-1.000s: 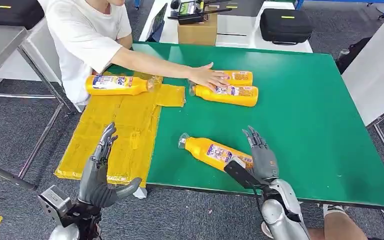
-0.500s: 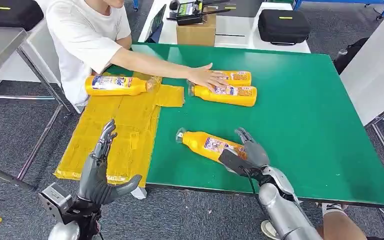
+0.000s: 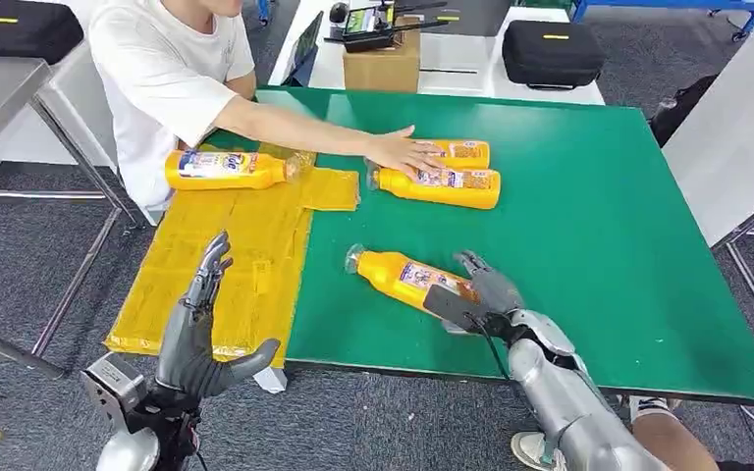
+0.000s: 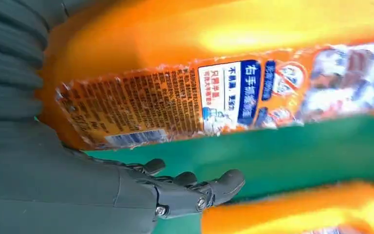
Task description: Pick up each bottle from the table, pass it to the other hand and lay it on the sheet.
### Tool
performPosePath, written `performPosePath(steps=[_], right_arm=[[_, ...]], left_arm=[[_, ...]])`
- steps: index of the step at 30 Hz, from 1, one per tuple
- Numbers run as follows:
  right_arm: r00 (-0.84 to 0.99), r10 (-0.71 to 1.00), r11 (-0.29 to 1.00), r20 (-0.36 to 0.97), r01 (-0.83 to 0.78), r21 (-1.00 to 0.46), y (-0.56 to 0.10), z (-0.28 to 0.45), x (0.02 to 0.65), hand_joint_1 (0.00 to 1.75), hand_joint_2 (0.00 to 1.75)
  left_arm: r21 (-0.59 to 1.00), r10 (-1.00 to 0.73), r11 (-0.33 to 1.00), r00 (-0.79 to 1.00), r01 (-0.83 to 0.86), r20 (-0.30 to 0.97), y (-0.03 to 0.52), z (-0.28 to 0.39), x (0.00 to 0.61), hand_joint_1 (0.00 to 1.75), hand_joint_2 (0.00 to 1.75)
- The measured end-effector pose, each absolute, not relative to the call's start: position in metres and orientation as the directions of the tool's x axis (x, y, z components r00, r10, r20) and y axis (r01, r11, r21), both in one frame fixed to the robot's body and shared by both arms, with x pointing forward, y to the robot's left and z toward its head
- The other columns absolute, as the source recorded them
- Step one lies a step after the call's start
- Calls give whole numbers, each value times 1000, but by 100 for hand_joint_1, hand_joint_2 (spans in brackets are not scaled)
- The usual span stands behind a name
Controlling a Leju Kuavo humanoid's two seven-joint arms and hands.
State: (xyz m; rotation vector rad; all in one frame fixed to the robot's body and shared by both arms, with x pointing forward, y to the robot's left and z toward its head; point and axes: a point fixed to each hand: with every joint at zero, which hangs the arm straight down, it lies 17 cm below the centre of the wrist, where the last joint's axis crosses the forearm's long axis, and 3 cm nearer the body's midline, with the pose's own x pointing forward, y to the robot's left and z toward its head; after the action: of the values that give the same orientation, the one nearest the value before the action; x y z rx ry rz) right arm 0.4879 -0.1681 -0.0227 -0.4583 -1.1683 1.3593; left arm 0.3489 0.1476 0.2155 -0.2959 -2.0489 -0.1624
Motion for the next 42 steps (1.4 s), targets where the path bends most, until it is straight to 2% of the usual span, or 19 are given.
performPosePath(steps=[12,20,25,28,33,38,42], right_arm=[[-254,945,-25,206,-683,-730,-229,-18,508,175,175],[-261,956,-95,136,-709,-698,-261,3,522,175,175],[-266,960,-110,85,-639,-761,-285,21,540,175,175],[-276,950,-26,147,-538,-842,-283,28,541,175,175],[-332,891,155,308,-417,-896,-242,13,486,175,175],[-382,825,264,416,-390,-882,-206,14,438,175,175],[-460,682,487,569,-295,-822,-152,55,395,175,175]], left_arm=[[-102,220,936,-334,337,916,141,190,375,0,175],[-112,222,936,-314,333,923,142,184,386,0,175],[-87,182,952,-313,294,932,149,174,381,0,175],[-54,148,963,-350,264,925,157,175,365,0,175],[-50,142,973,-407,226,902,161,191,343,0,175],[-67,155,975,-436,210,887,161,202,337,0,175],[-119,193,974,-439,191,878,161,209,339,0,175]])
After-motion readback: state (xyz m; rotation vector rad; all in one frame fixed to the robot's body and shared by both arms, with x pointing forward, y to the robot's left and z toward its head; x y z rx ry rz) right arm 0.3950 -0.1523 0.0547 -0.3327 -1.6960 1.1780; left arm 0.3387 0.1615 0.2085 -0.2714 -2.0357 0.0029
